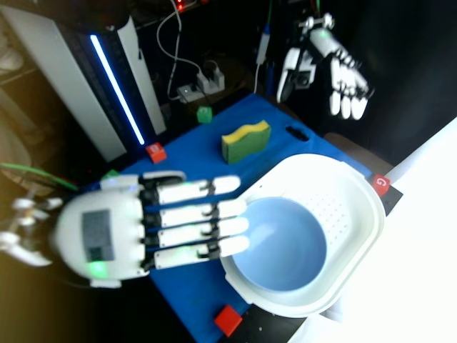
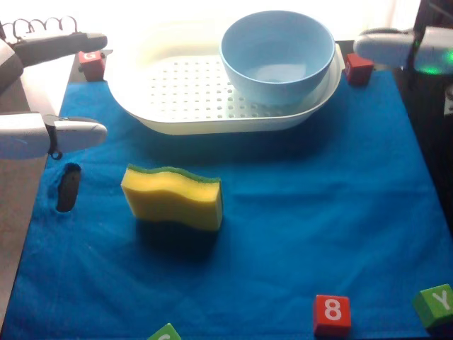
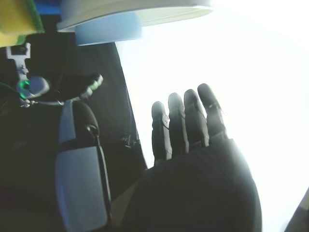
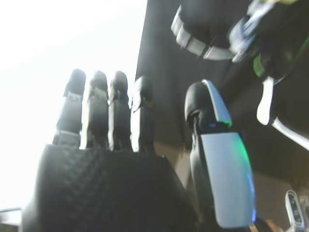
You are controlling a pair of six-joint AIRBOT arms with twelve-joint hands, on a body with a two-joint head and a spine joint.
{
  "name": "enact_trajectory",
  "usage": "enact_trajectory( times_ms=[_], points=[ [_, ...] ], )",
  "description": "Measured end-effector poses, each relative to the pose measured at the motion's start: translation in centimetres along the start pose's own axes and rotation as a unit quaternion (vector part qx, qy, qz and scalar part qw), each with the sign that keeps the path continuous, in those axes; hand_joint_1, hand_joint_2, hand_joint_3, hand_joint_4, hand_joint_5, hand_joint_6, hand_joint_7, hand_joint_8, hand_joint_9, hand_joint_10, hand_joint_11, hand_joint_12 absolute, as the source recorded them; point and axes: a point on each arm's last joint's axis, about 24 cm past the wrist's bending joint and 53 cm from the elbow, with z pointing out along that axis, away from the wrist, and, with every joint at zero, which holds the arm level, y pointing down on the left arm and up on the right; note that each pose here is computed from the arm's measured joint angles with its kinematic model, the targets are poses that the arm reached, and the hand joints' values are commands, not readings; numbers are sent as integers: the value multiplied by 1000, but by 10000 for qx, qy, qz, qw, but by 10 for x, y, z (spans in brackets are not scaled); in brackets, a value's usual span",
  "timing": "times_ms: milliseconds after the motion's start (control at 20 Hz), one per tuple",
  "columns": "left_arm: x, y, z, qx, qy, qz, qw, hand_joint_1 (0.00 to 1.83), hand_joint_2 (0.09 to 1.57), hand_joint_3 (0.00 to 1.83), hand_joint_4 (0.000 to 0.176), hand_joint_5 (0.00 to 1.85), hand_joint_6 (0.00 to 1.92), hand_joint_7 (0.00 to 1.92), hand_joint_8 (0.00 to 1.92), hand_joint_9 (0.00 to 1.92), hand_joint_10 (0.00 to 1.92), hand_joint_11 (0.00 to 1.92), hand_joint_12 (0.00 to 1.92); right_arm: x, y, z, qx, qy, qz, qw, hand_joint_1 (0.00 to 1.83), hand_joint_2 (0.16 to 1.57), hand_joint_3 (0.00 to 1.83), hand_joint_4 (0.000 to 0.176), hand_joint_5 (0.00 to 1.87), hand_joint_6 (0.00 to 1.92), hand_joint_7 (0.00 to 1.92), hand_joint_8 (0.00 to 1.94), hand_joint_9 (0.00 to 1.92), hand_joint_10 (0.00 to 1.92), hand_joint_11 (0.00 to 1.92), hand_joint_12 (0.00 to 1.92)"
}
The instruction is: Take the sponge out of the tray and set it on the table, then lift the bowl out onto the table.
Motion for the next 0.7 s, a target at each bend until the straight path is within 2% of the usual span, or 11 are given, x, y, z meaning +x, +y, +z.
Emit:
enact_trajectory(
  times_ms=[50,100,200,300,350,400,450,500,550,650,700],
  points=[
    [0,1,0,-21,11,6,10000,840,959,0,36,358,2,258,1,168,3,0,325,4,-4,5,76,76,-61,9999,780,1180,1,108,379,0,310,1,245,0,0,540],
    [1,1,0,-18,10,0,10000,827,950,0,51,352,1,249,2,179,5,0,423,13,-9,12,154,208,-138,9996,787,1161,0,113,373,0,278,1,297,8,0,657],
    [6,2,0,-15,56,-19,10000,796,949,0,70,359,4,270,6,194,6,0,521,26,-17,26,267,419,-204,9986,768,1137,0,131,367,4,285,6,226,1,0,482],
    [8,3,1,-45,90,-43,9999,784,966,4,82,370,5,287,7,188,1,0,516,34,-20,40,400,665,-459,9959,766,1137,0,106,331,0,289,0,268,3,0,632],
    [8,3,1,-36,90,-45,9999,775,966,4,95,367,2,284,4,182,0,0,511,33,-23,47,456,684,-484,9954,704,1111,0,136,313,1,245,2,190,4,0,470],
    [8,2,1,-32,89,-56,9999,780,979,9,93,355,0,276,0,176,0,0,509,31,-29,49,540,674,-446,9953,748,1082,0,127,357,3,282,3,229,9,0,585],
    [8,3,1,-29,97,-65,9999,791,987,11,82,353,0,276,0,176,0,0,509,34,-38,50,707,766,-465,9935,726,1077,0,135,359,1,284,1,230,7,0,606],
    [8,3,1,-30,93,-99,9999,802,983,6,90,356,1,278,1,178,1,0,478,40,-48,50,853,898,-530,9909,705,1076,0,152,338,0,256,0,202,1,0,565],
    [8,3,2,-4,86,-157,9998,803,974,1,92,362,2,286,3,181,1,0,457,46,-56,50,979,1002,-575,9885,686,1075,0,166,314,0,218,0,131,0,0,400],
    [13,0,2,64,143,-163,9997,775,973,1,81,359,0,282,0,184,2,0,462,59,-64,52,1095,1170,-663,9848,709,1069,0,160,324,1,207,2,80,3,0,240],
    [14,-1,2,80,166,-149,9997,773,971,0,82,362,0,285,0,192,1,0,510,62,-65,54,1117,1216,-711,9837,651,1065,0,151,325,0,213,1,92,5,0,279]
  ],
)
